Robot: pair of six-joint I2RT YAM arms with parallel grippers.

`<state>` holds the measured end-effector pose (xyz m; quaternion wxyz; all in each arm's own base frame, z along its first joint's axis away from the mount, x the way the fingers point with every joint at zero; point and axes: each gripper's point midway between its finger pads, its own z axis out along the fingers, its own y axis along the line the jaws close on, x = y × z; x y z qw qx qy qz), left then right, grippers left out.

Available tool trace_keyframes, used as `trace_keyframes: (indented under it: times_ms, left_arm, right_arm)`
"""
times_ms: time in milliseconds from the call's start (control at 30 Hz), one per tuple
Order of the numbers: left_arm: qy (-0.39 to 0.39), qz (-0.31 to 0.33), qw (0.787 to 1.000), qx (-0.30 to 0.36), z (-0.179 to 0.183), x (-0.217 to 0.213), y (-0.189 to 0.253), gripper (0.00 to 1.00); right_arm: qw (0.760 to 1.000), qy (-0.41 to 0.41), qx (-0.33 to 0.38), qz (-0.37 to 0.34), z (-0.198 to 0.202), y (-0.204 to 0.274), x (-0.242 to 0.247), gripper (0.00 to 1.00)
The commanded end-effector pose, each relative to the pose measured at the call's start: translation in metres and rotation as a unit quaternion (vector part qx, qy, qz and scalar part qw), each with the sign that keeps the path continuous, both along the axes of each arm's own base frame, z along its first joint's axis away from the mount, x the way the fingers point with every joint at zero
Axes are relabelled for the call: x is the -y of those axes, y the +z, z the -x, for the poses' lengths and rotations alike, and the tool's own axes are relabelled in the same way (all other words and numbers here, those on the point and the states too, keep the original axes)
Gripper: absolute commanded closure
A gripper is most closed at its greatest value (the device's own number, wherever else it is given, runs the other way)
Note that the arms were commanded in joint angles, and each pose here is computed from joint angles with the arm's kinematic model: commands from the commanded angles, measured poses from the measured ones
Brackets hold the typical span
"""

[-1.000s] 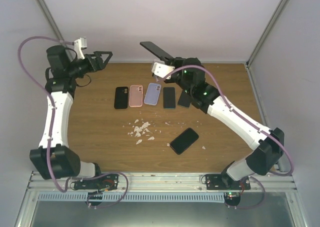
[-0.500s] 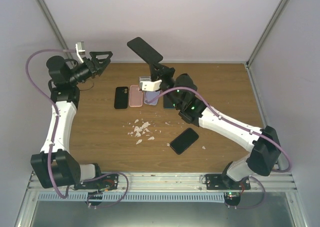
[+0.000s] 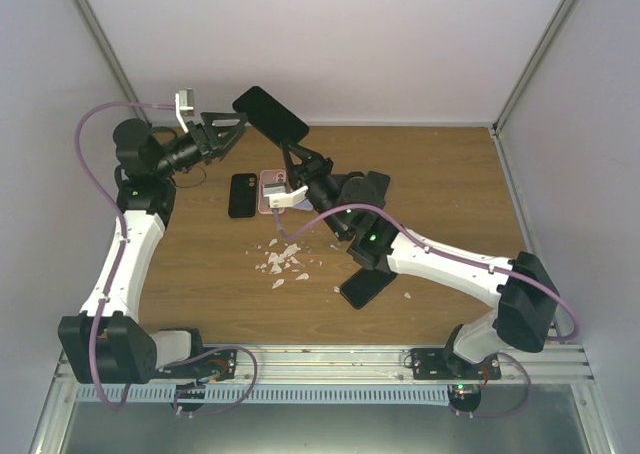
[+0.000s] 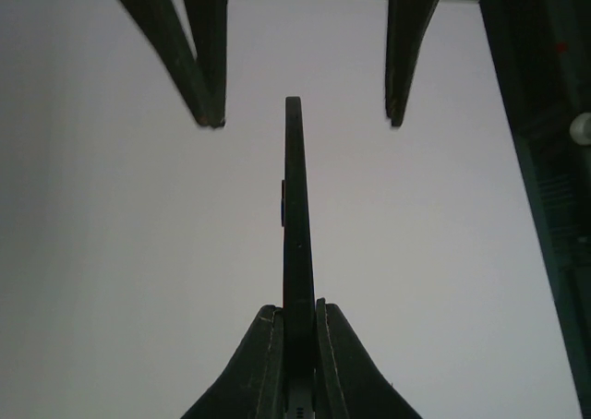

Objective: Take the phone out of the phone case
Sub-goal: Place the phone at the center of the board.

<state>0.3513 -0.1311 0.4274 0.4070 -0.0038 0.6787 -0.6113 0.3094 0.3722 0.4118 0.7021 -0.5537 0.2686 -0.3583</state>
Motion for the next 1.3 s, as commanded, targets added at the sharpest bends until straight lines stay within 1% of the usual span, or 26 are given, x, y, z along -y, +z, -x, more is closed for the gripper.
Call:
trace_keyframes:
  times_ms: [0,67,167,367,400,533,600,700,833,867,900,967,1033,1167,1267]
  left_arm:
    - [-0.01,0.003,1.0,0.013,0.001,0.011,0.001,0.19]
    - [-0.009,0.006,1.0,0.009,-0.002,0.01,0.0,0.22]
    - [-0.012,0.013,1.0,0.007,-0.004,0.011,0.0,0.28]
    - [-0.039,0.031,0.999,-0.011,-0.002,0.023,-0.005,0.49]
    - [-0.042,0.032,0.999,-0.014,-0.003,0.025,-0.007,0.51]
    - [-0.051,0.034,0.998,-0.016,-0.006,0.031,-0.009,0.54]
    - [-0.053,0.034,0.998,-0.012,-0.006,0.033,-0.008,0.58]
    - [-0.05,0.035,0.998,-0.013,-0.01,0.034,-0.008,0.68]
    - [-0.046,0.033,0.998,-0.021,-0.013,0.033,-0.014,0.85]
    - [-0.043,0.031,0.998,-0.023,-0.014,0.032,-0.016,0.89]
    - [-0.039,0.03,0.998,-0.025,-0.015,0.03,-0.017,0.93]
    - [-0.033,0.027,0.999,-0.029,-0.017,0.027,-0.02,1.0]
    - [-0.029,0.025,0.999,-0.029,-0.018,0.024,-0.022,1.0]
    - [-0.019,0.01,1.0,-0.017,-0.02,0.018,-0.021,1.0]
    - [-0.014,-0.009,1.0,0.003,-0.019,0.017,-0.019,1.0]
  right_arm:
    - [0.996,-0.009,0.066,-0.052,0.015,0.04,0.007,1.0]
    - [0.996,-0.009,0.071,-0.049,0.017,0.039,0.006,0.99]
    - [0.996,-0.013,0.082,-0.04,0.017,0.034,0.004,1.0]
    - [0.996,-0.013,0.088,-0.032,0.02,0.026,-0.001,1.0]
    - [0.996,-0.012,0.087,-0.033,0.02,0.026,-0.001,1.0]
    - [0.996,-0.008,0.078,-0.033,0.023,0.021,-0.006,1.0]
    - [0.997,-0.007,0.074,-0.031,0.024,0.018,-0.008,0.99]
    - [0.997,-0.007,0.07,-0.03,0.024,0.013,-0.009,0.99]
    - [0.998,-0.015,0.057,-0.037,0.021,0.011,-0.007,0.99]
    - [0.998,-0.014,0.05,-0.04,0.021,0.011,-0.007,0.96]
    - [0.998,-0.014,0.041,-0.044,0.02,0.011,-0.005,0.9]
    - [0.999,-0.011,0.017,-0.04,0.018,0.005,-0.004,0.72]
    - [0.999,-0.014,-0.004,-0.039,0.015,-0.002,0.0,0.51]
    - [0.997,-0.014,-0.063,-0.043,0.009,-0.012,0.009,0.35]
    - [0.989,-0.018,-0.135,-0.059,-0.003,-0.021,0.019,0.27]
